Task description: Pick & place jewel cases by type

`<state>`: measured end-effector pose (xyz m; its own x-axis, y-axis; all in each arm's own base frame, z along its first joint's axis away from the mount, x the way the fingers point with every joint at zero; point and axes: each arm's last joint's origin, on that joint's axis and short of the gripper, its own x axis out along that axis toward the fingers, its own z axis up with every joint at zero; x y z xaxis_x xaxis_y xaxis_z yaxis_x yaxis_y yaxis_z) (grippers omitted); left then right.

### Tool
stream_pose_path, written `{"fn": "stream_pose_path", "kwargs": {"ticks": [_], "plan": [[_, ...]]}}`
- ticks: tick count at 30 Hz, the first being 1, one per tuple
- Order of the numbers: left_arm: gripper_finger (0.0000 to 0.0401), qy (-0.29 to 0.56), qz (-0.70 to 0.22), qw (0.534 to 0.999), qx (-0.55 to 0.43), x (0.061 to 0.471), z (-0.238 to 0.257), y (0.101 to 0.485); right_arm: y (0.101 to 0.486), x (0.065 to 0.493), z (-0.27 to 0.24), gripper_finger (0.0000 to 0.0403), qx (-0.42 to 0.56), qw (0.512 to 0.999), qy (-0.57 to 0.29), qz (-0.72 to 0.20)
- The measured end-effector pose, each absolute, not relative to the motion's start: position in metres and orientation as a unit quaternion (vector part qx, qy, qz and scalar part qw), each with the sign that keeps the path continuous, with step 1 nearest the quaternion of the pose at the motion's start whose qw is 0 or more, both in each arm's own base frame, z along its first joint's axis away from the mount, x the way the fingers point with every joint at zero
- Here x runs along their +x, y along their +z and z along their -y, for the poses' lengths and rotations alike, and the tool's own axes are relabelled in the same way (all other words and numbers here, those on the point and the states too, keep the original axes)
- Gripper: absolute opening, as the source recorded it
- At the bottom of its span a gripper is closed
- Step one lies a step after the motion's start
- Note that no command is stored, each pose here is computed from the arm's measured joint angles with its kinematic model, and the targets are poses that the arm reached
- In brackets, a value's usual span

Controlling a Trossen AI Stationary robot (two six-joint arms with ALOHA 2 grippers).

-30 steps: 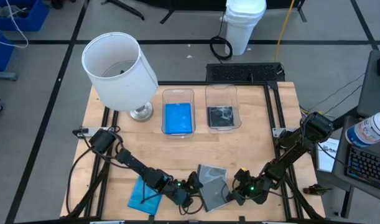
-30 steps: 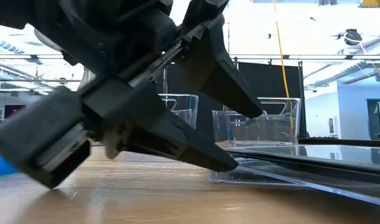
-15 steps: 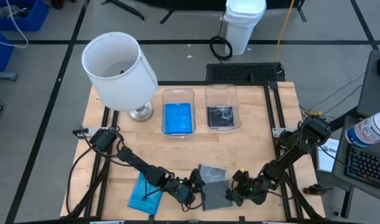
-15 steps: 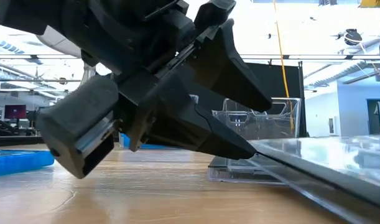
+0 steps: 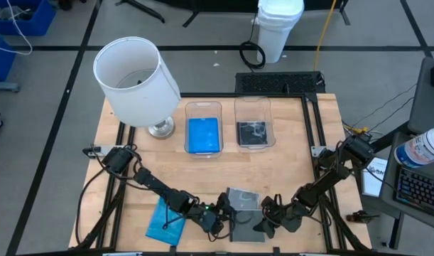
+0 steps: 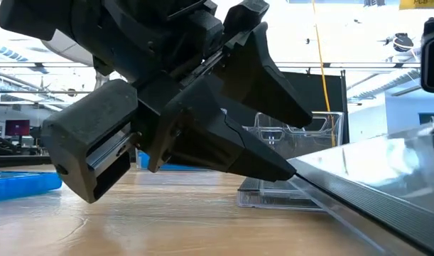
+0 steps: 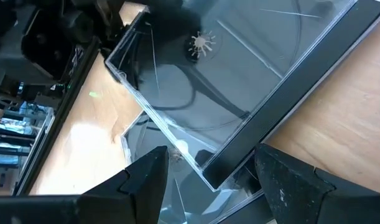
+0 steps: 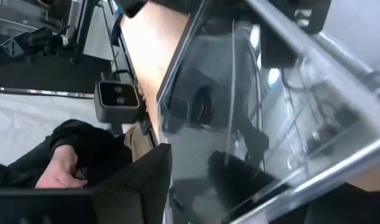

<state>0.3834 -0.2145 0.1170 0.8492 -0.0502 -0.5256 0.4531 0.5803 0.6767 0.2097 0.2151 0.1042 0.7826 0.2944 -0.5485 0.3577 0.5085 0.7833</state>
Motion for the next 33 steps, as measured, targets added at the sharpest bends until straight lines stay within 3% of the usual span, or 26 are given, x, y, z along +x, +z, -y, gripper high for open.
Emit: {"fn": "stream_pose_path", "kwargs": {"ticks": [9,13,23,33], "plan": [[0.0241,-0.146,-0.233,0.86,0.43,0.382,0.216,0.117,0.104,0.212,-0.213,0.0049,0.482,0.814,-0.02,-0.323],[0.0241,-0.143,-0.229,0.857,0.438,0.38,0.22,0.118,0.107,0.213,-0.214,0.0012,0.48,0.818,-0.004,-0.315],[0.0241,-0.002,-0.232,0.851,0.471,0.353,0.246,0.139,0.117,0.217,-0.219,0.0009,0.453,0.846,0.059,-0.275],[0.0241,0.055,-0.29,0.839,0.457,0.305,0.26,0.157,0.138,0.219,-0.221,0.0007,0.433,0.866,0.108,-0.226]]}}
